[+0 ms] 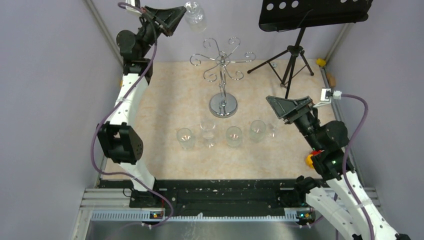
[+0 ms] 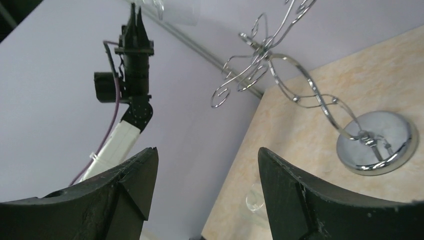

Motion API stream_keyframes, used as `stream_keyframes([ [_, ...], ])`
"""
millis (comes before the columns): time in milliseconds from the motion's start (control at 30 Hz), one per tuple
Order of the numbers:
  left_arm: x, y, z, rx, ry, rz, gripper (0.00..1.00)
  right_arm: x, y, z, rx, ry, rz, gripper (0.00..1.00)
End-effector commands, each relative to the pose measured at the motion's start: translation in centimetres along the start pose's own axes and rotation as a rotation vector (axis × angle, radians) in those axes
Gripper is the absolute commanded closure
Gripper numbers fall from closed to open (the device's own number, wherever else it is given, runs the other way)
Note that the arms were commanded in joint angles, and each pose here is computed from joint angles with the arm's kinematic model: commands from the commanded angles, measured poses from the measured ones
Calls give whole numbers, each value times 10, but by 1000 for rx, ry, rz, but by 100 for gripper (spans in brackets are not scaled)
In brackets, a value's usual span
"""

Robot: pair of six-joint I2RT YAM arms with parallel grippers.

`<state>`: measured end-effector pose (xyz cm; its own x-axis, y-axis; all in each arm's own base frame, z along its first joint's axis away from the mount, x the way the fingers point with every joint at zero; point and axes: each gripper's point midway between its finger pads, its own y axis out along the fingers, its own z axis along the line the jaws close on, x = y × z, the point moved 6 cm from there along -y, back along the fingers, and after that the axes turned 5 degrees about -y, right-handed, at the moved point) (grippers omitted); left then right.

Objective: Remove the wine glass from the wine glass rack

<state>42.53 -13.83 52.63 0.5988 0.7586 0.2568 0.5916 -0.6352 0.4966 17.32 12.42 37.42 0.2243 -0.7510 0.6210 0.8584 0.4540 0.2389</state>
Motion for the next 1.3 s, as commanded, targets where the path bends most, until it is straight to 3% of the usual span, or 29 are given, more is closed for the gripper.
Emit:
stream_keyframes([
  [0,-39,-33,-124,-302,85,77,100,2,17,43,287,-43,87,25],
  [400,-114,-90,-161,-349,-134,143,100,1,57,98,620,-22,76,21],
  [667,-149,-117,-179,-393,-167,188,100,-9,80,132,821,-2,61,21],
  [933,-159,-136,-192,-409,-159,185,100,-18,96,164,1061,9,43,25],
  [1100,-160,-140,-197,-413,-165,184,100,-25,94,181,1234,26,14,39],
  [1267,-161,-142,-199,-420,-171,181,100,-29,91,198,1351,45,7,66],
])
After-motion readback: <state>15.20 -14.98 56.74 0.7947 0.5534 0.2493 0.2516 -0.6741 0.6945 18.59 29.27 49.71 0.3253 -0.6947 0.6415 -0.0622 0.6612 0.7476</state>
